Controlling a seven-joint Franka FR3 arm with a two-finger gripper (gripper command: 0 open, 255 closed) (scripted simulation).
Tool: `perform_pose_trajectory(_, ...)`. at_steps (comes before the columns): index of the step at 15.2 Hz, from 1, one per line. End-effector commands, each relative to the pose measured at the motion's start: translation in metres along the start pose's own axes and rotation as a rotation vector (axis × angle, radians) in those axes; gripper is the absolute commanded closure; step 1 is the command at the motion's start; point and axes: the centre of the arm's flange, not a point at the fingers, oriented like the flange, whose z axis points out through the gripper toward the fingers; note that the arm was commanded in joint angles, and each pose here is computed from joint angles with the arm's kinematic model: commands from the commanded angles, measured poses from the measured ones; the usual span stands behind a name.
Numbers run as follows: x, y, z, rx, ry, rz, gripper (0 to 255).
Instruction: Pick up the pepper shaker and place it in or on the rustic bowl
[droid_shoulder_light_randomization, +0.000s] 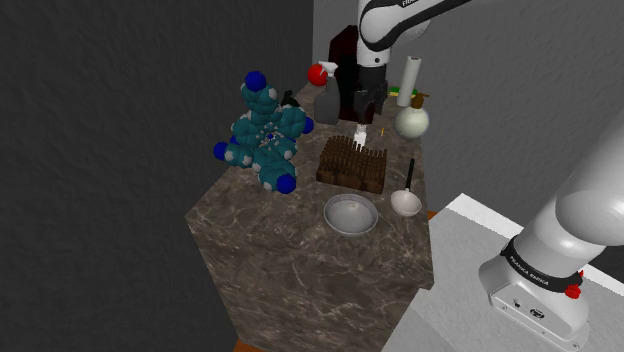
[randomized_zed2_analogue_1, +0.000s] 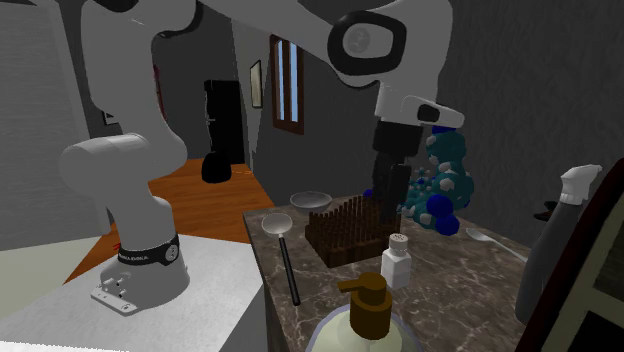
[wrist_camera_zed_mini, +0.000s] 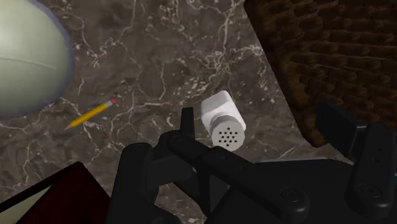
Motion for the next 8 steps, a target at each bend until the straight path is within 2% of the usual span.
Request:
perform_pose_trajectory(1, 0.026, 0.0, 0.014, -0.01, -0.015, -0.009, 0)
perform_pose_trajectory(5, 0.073, 0.003, 0.04, -0.029, -0.042, -0.024, 0)
perform_pose_trajectory(8, 0.073, 0.003, 0.056, -0.029, -0.042, -0.024, 0)
